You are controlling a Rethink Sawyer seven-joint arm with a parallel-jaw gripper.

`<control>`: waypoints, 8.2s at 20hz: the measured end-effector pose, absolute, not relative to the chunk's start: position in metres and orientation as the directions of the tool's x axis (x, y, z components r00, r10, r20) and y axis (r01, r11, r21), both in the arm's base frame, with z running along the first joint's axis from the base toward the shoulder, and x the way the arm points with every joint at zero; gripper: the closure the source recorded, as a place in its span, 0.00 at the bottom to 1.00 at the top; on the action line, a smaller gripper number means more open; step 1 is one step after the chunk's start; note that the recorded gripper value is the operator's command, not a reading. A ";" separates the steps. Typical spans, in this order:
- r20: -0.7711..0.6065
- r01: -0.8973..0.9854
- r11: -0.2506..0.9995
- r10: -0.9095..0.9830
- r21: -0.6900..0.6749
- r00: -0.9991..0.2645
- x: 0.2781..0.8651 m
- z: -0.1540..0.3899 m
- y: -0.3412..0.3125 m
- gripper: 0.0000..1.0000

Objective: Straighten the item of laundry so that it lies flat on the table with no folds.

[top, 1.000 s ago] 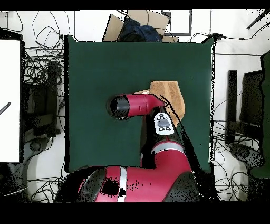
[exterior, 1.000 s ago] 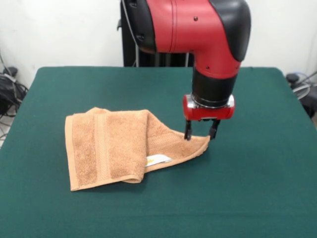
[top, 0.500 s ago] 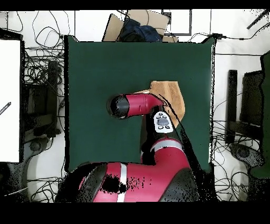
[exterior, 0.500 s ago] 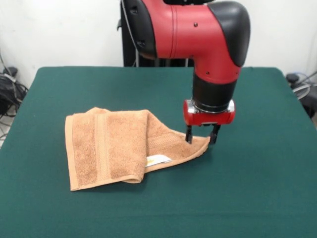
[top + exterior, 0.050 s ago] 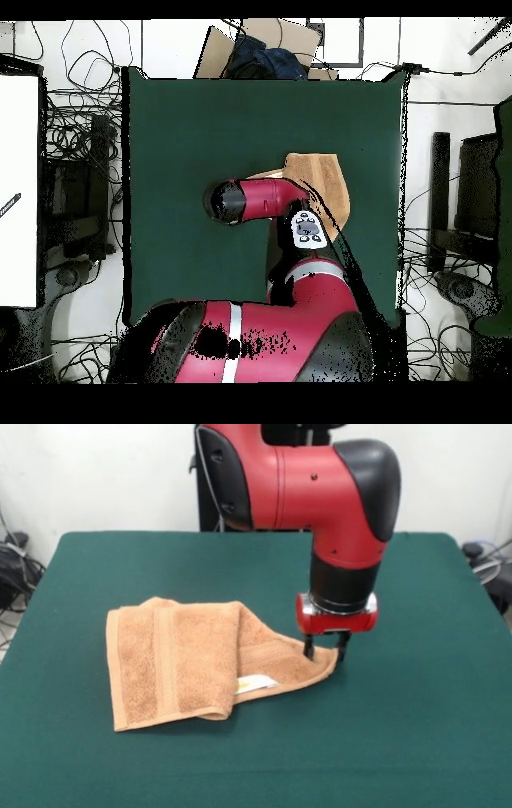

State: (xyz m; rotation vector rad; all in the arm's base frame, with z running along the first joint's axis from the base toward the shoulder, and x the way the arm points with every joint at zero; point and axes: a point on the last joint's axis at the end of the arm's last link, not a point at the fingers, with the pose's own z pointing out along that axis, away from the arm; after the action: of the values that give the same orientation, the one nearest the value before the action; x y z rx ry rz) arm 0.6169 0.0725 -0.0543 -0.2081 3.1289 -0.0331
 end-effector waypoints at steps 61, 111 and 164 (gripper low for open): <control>-0.016 0.165 0.986 0.165 0.040 -0.986 0.493 0.248 0.198 1.00; -0.256 0.168 0.986 0.164 0.008 -0.952 0.569 0.140 0.149 0.00; -0.117 0.254 0.967 0.253 0.008 -0.960 0.570 0.094 0.065 0.00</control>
State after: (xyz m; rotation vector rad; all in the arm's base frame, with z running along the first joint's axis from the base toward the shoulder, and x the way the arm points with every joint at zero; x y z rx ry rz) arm 0.5701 0.0649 0.0940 0.3880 2.9995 -0.0106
